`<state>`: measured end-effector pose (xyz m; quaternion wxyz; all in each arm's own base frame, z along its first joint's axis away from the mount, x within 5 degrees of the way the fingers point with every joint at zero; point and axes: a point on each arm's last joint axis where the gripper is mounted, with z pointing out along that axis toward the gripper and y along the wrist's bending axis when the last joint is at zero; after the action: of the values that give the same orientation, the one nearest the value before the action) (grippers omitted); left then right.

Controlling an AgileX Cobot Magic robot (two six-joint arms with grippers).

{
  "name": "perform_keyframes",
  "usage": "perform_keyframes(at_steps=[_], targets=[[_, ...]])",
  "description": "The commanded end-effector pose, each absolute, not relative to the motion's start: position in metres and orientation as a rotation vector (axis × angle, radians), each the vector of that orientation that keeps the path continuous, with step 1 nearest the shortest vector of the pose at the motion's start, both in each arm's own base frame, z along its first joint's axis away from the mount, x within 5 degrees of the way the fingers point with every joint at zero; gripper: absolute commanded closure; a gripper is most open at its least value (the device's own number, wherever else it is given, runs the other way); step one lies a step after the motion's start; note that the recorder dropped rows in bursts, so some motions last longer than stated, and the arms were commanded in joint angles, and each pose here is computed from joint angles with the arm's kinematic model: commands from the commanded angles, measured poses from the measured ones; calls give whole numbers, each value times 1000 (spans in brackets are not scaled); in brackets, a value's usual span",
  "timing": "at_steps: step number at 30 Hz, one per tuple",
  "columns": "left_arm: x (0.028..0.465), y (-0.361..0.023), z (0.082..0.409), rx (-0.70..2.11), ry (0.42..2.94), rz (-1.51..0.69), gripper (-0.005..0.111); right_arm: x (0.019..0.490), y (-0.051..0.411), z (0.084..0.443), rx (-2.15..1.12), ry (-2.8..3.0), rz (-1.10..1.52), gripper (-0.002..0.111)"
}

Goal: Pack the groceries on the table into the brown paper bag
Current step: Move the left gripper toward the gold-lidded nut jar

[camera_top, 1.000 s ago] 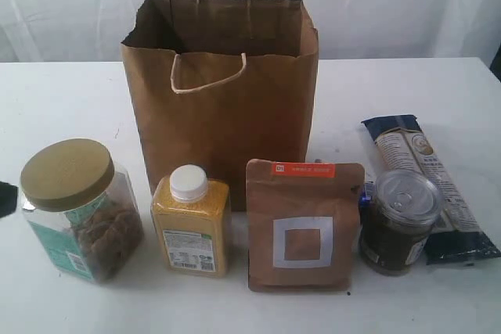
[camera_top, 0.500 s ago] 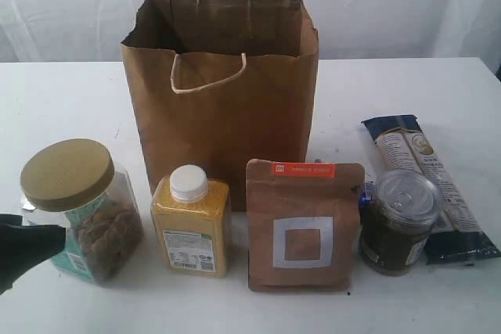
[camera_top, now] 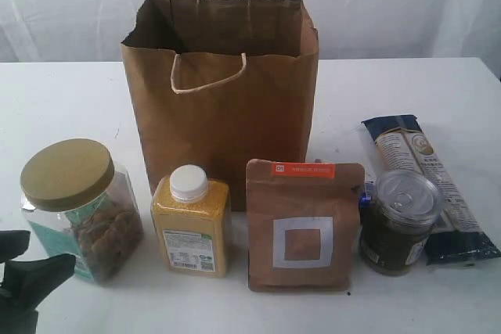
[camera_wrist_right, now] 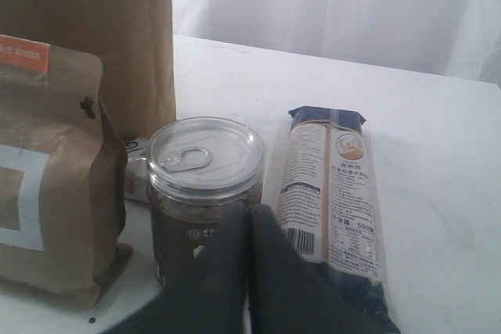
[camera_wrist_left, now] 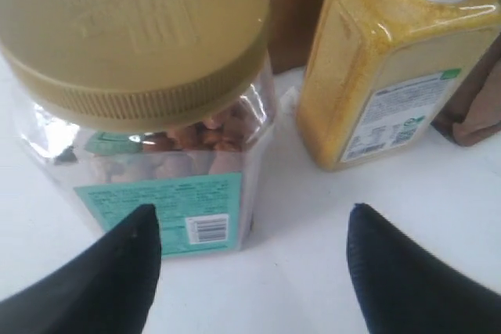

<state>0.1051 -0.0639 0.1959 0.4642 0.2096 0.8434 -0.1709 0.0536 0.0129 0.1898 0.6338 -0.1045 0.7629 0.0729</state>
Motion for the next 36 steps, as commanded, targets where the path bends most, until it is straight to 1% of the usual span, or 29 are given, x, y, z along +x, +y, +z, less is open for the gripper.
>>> perform_keyframes(at_steps=[1,6,11,13,15,18,22,29,36], targets=[[109,-57,190,416,2046,-325,37,54,13,189,-230,1734,169,108],[108,-61,181,450,2120,-357,37,54,13,189,-230,1734,169,108],[104,-67,180,469,2132,-411,36,54,13,189,-230,1734,169,108],[103,-70,180,466,2128,-431,33,54,13,189,-230,1734,169,108],[103,-71,181,447,2125,-443,27,54,13,189,-230,1734,169,108],[104,-71,180,429,2125,-418,20,54,13,189,-230,1734,169,108],[107,-67,173,347,2162,-388,20,54,13,190,-230,1733,169,108],[112,-66,175,348,2134,-337,20,54,13,190,-230,1733,169,108],[111,-68,175,363,2129,-363,23,54,13,189,-230,1735,169,108]])
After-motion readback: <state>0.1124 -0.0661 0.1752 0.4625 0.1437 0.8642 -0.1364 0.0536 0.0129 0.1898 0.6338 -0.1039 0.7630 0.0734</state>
